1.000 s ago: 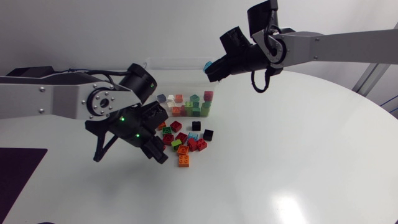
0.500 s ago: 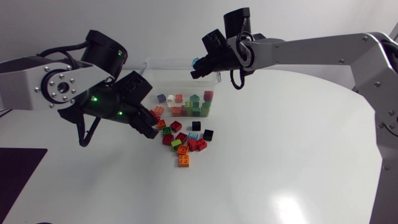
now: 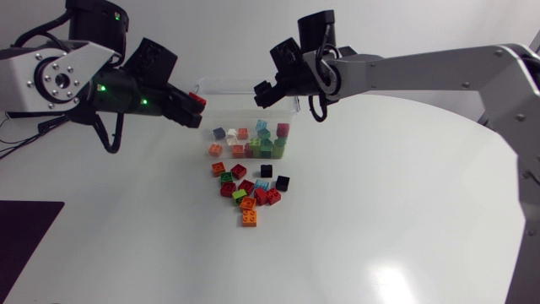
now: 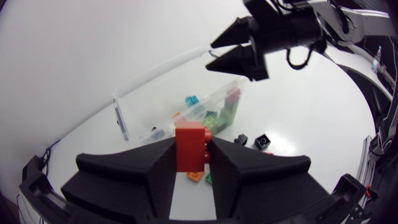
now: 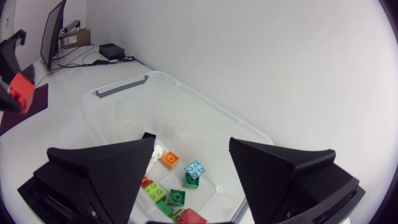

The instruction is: Place the duplo bricks in the container

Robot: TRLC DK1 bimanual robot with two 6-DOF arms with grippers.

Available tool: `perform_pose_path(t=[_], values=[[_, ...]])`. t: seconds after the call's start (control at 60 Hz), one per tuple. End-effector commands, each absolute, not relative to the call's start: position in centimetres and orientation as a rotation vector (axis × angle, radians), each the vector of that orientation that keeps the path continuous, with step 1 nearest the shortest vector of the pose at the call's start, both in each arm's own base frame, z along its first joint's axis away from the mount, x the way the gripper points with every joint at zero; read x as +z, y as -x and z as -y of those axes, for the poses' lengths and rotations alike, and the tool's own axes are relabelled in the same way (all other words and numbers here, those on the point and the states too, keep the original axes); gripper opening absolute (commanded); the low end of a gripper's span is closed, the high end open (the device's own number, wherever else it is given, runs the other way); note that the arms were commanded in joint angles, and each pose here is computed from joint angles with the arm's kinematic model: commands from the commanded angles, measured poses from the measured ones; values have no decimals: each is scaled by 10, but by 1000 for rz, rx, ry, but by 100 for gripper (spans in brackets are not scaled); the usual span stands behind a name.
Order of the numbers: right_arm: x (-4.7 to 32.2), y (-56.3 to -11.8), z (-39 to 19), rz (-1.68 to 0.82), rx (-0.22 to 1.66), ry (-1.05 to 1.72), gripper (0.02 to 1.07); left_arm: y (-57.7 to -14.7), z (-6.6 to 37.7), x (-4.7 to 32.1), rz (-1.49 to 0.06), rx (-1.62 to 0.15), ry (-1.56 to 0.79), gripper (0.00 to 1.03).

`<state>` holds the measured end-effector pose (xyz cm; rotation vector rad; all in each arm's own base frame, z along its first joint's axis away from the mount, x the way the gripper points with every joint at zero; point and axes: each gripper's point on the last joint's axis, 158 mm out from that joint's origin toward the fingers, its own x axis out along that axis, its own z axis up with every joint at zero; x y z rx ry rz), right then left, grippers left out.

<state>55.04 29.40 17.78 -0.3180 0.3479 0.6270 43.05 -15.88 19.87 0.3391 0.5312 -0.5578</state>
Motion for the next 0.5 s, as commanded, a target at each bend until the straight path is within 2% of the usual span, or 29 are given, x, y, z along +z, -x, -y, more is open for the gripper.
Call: perform_pose_path(t=[0.0, 0.25, 0.483], values=[[202, -534, -277, -330, 617, 294, 100, -452, 159, 214, -490, -545, -296, 27], [184, -484, -243, -404, 651, 282, 100, -490, 171, 218, -458, -544, -238, 27], [129, -431, -228, -526, 727, 315, 100, -524, 181, 211, -453, -542, -210, 28]])
